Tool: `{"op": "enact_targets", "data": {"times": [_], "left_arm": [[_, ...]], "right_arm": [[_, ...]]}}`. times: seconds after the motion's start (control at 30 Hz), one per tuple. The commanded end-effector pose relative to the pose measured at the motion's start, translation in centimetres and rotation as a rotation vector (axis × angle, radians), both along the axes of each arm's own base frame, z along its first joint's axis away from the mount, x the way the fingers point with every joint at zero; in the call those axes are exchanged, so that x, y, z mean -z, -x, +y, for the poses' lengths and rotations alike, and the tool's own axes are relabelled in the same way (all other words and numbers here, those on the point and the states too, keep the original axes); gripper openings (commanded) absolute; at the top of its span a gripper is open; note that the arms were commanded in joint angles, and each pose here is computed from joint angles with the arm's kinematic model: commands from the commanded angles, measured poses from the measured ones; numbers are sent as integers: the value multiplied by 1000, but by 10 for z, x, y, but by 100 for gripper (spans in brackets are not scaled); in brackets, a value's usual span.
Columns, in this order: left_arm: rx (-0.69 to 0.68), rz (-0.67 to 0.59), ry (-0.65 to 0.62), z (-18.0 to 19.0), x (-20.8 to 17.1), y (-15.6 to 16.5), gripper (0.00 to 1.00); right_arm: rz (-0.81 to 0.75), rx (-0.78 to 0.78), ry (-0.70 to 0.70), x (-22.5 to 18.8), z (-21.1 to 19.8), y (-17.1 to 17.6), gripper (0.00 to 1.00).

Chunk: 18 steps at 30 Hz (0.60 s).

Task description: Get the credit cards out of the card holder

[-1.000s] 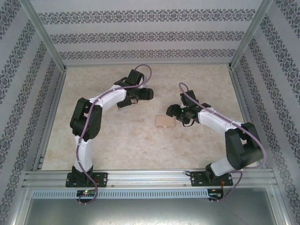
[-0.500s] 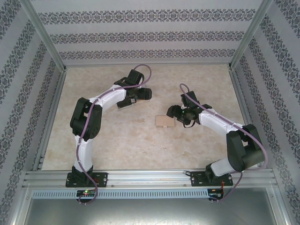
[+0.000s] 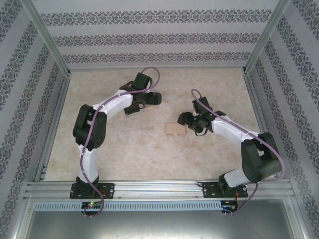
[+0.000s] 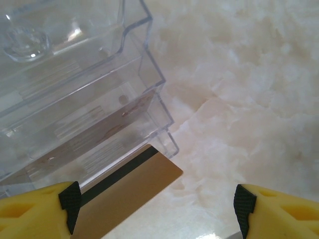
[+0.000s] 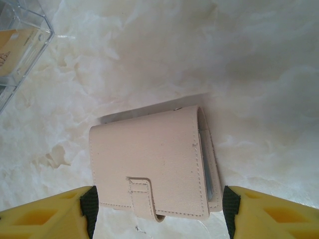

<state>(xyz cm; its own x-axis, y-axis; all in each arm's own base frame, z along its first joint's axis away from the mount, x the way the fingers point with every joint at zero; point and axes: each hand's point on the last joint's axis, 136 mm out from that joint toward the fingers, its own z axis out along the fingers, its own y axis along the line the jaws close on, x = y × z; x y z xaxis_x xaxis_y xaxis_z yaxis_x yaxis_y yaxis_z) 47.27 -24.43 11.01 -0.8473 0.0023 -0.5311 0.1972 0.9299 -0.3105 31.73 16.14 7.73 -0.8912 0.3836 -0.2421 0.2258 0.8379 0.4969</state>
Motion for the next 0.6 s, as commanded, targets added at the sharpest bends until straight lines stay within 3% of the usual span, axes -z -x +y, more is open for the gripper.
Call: {"op": "enact_targets", "data": {"times": [0.0,0.23,0.4,0.57], "left_arm": [[7,-77,64,-2,-38,-2,82],[85,12,177,-17,-40,36,81],[100,118,219,-25,-14,64,78],[88,175,229,-31,9,68,78]], "right_arm": [[8,3,21,2,-1,6,69],[10,-2,20,2,0,6,69],[25,-4,24,6,1,6,69],[49,-2,36,14,-1,8,69]]}}
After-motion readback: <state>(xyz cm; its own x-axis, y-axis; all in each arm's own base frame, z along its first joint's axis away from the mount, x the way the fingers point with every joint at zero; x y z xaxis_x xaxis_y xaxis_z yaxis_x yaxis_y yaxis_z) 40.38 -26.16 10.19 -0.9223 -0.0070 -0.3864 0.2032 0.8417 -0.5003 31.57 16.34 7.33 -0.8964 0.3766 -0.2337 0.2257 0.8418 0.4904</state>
